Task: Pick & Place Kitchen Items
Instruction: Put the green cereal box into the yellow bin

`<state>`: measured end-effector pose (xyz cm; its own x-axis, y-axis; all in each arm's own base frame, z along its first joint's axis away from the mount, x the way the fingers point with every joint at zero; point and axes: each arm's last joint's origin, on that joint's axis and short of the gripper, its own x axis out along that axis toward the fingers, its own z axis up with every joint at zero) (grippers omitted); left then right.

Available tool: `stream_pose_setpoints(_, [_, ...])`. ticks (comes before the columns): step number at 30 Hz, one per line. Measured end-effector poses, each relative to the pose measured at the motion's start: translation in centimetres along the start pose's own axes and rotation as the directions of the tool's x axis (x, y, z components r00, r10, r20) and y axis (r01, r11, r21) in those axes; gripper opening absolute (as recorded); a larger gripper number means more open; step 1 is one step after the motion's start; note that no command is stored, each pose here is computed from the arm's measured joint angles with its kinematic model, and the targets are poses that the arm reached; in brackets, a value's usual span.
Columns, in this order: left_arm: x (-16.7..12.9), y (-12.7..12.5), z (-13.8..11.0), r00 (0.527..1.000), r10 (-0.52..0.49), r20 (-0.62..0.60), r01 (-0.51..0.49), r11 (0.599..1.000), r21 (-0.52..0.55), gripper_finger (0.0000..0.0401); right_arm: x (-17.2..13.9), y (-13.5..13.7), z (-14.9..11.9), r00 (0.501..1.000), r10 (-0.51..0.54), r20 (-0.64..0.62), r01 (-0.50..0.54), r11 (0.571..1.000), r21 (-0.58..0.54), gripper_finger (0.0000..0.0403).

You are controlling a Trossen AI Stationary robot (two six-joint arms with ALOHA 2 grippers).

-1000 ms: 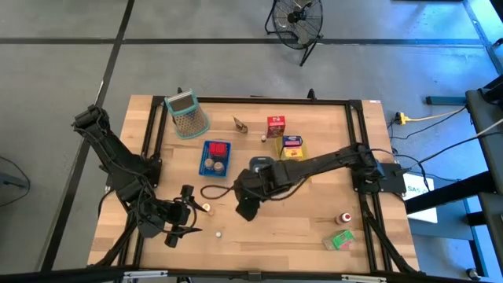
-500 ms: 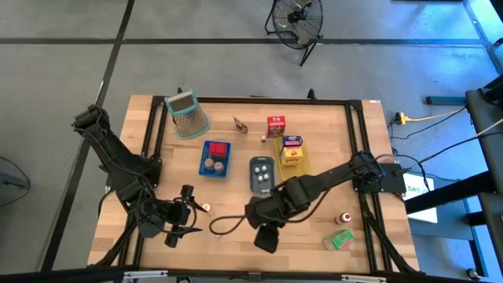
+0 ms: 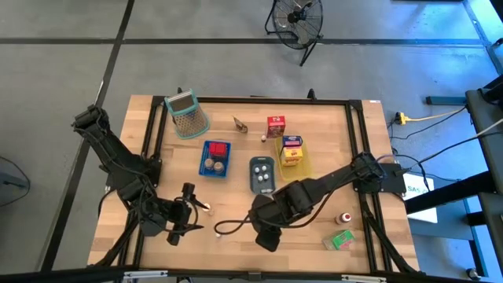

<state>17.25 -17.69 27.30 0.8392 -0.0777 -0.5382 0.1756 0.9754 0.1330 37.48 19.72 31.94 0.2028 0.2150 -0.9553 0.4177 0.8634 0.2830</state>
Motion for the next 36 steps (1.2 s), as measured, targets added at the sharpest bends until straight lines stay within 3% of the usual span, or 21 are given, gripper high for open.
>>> stream_pose_setpoints(12, [0.0, 0.0, 0.0, 1.000, -0.001, 0.000, 0.001, 0.998, 0.065, 0.0265, -0.4, 0.9, 2.3, 0.976, 0.157, 0.154, -0.149, 0.987, -0.058, 0.0192])
stream_pose_setpoints(19, [0.0, 0.0, 0.0, 1.000, 0.000, 0.000, 0.000, 0.989, 0.151, 0.0266, -0.5, 1.0, 3.0, 0.955, 0.130, 0.267, -0.125, 0.992, -0.033, 0.0199])
stream_pose_setpoints(24, [0.0, 0.0, 0.0, 1.000, 0.002, 0.001, -0.002, 0.983, 0.183, 0.0265, -0.5, 1.0, 2.9, 0.955, 0.129, 0.268, -0.124, 0.992, -0.035, 0.0230])
stream_pose_setpoints(30, [0.0, 0.0, 0.0, 1.000, 0.003, 0.001, -0.003, 0.980, 0.197, 0.0266, -0.5, 1.2, 2.7, 0.945, 0.112, 0.306, -0.105, 0.994, -0.038, 0.0297])
stream_pose_setpoints(36, [0.0, 0.0, 0.0, 1.000, 0.003, 0.002, -0.004, 0.972, 0.234, 0.0267, -0.4, 1.2, 2.4, 0.965, 0.141, 0.222, -0.123, 0.988, -0.095, 0.0328])
